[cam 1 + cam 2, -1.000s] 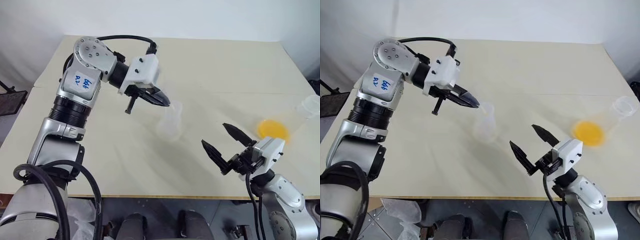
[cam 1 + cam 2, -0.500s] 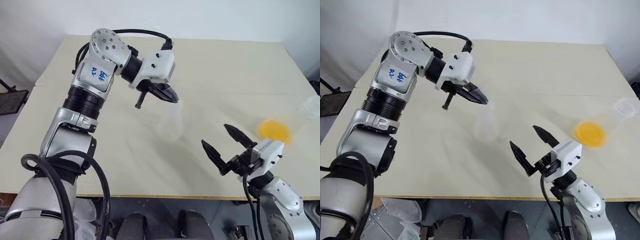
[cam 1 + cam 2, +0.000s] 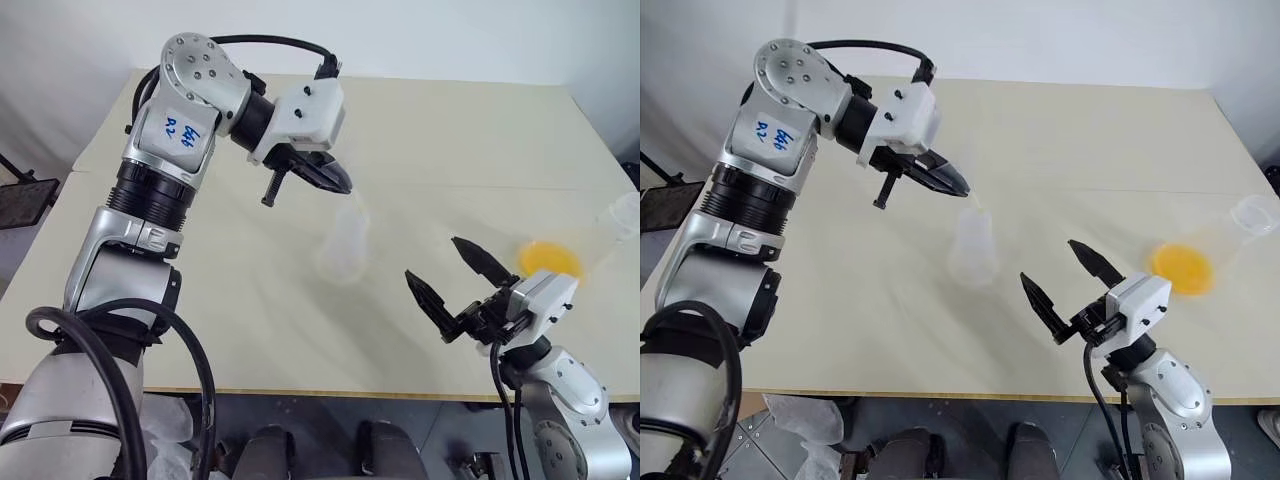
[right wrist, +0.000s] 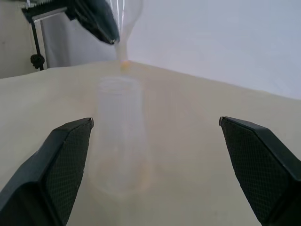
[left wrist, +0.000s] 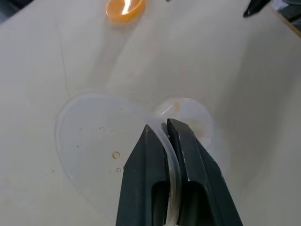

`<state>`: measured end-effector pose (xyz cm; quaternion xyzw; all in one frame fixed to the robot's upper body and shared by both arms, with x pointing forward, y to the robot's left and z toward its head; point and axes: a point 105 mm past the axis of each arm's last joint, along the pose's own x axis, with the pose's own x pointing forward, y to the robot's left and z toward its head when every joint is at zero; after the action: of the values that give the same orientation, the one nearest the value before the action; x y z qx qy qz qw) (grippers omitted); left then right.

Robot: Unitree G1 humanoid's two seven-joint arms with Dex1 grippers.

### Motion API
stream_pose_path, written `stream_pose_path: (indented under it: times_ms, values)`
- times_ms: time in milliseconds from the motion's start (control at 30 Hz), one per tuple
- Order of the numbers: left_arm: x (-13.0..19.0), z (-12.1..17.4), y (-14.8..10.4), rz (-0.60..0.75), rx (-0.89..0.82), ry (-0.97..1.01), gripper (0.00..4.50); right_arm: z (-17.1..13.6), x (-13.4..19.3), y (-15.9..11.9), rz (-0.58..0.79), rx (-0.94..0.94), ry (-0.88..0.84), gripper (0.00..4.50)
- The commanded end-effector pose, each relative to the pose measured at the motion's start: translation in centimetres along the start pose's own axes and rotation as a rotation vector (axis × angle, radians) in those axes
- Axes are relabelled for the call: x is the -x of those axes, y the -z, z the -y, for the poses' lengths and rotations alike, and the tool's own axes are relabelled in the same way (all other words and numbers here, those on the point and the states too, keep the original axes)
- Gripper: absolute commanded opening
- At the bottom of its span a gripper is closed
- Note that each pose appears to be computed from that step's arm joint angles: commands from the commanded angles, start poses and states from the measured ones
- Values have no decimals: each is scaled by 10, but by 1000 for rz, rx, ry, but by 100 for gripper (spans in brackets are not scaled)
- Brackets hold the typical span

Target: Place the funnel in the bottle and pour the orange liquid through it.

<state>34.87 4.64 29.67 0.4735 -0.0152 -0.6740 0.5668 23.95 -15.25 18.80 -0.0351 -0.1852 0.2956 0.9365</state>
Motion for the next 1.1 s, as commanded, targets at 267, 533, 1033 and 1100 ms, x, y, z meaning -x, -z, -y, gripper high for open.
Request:
stream_pose_path:
  times_ms: [267,533,1033,1100]
  values:
    - [-11,5,3,-45,-29,80,1,-1,2,-16,53,35,5,450]
    - [-16,8,-8,28,-11,123,135,-2,2,-14,53,32,11,450]
    - [16,22,-7,493,167,-69,448,11,4,-15,58,53,43,450]
    - [31,27,9,605,227,-209,448,19,9,-17,52,55,79,450]
